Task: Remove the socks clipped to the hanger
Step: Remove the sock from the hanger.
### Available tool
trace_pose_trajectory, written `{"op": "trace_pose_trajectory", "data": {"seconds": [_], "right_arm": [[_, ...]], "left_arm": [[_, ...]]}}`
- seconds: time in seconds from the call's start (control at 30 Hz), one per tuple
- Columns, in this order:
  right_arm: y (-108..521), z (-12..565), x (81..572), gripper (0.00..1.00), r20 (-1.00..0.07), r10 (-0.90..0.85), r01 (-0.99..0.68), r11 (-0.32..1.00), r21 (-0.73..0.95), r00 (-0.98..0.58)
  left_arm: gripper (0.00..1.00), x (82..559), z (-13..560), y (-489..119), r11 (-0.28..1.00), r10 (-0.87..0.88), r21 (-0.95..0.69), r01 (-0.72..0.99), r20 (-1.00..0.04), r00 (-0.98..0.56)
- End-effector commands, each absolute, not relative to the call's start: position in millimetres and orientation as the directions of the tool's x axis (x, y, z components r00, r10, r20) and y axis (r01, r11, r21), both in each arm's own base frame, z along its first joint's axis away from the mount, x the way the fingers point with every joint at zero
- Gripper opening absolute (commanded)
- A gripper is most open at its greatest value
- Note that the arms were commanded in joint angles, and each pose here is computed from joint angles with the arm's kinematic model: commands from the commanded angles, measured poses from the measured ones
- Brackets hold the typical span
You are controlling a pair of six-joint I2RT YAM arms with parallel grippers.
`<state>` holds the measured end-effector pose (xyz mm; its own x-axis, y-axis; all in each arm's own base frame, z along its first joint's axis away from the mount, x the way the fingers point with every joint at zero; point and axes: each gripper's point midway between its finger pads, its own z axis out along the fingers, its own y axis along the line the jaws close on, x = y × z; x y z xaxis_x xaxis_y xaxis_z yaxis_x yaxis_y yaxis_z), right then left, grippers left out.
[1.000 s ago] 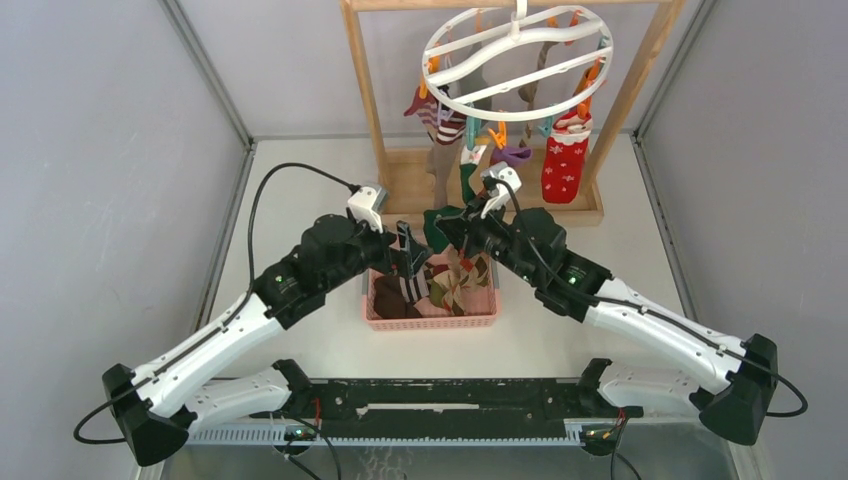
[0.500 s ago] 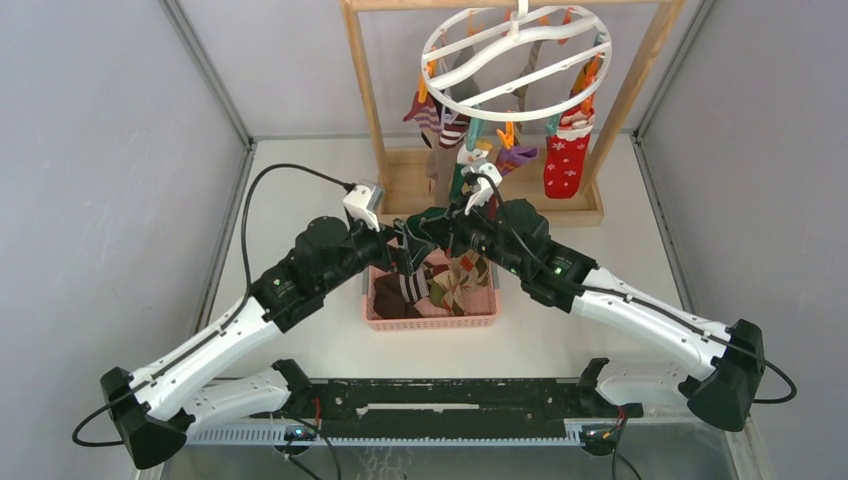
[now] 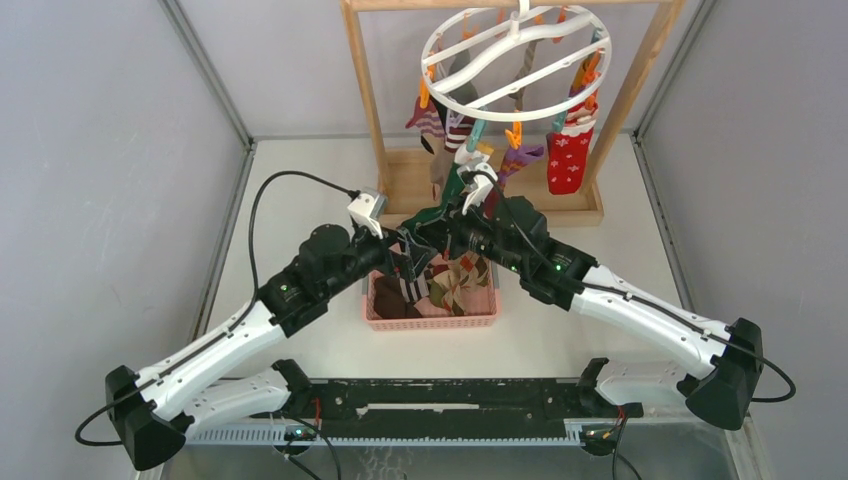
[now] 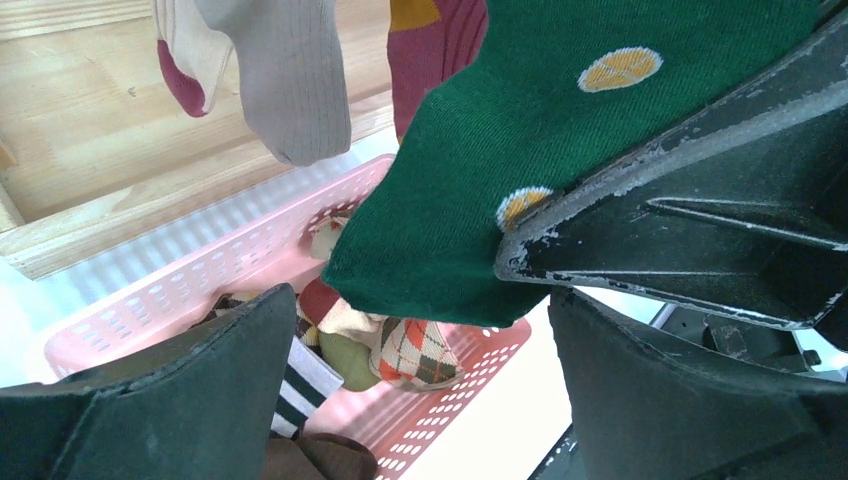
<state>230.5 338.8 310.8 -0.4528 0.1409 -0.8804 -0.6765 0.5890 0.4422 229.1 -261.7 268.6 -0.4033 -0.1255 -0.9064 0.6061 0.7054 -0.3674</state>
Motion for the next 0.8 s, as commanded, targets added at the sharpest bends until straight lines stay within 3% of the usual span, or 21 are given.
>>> {"op": "trace_pose_trajectory", "data": {"seconds": [0.0, 0.37, 0.47, 0.57, 0.63, 0.73, 0.77], "right_arm": [[346, 341, 222, 0.00, -0.874, 0.193, -0.704, 0.526, 0.476, -0.446], [351, 331, 221, 0.00, -0.860, 0.174, -0.695, 0.523, 0.493, -0.480], [352, 331, 220, 0.00, -0.859, 0.173, -0.697, 0.519, 0.495, -0.481], [353, 329, 219, 0.00, -0.857, 0.167, -0.698, 0.515, 0.497, -0.488], [353, 327, 219, 0.00, -0.855, 0.162, -0.695, 0.517, 0.499, -0.493], [353, 325, 218, 0.00, -0.854, 0.156, -0.695, 0.518, 0.499, -0.497], [353, 324, 218, 0.00, -0.854, 0.153, -0.694, 0.519, 0.498, -0.498]], "left_arm": [[1.00, 232, 282, -264, 0.689, -0.160, -0.346, 0.636, -0.929, -0.332], [0.96, 228, 298, -273, 0.634, -0.200, -0.339, 0.695, -0.940, -0.277], [0.82, 227, 298, -274, 0.627, -0.192, -0.330, 0.706, -0.943, -0.270], [0.57, 226, 298, -276, 0.615, -0.184, -0.323, 0.719, -0.946, -0.267], [0.33, 226, 299, -277, 0.613, -0.183, -0.321, 0.722, -0.947, -0.266], [0.19, 227, 299, -276, 0.621, -0.185, -0.321, 0.715, -0.947, -0.264], [0.10, 228, 299, -275, 0.626, -0.187, -0.322, 0.711, -0.946, -0.264]]}}
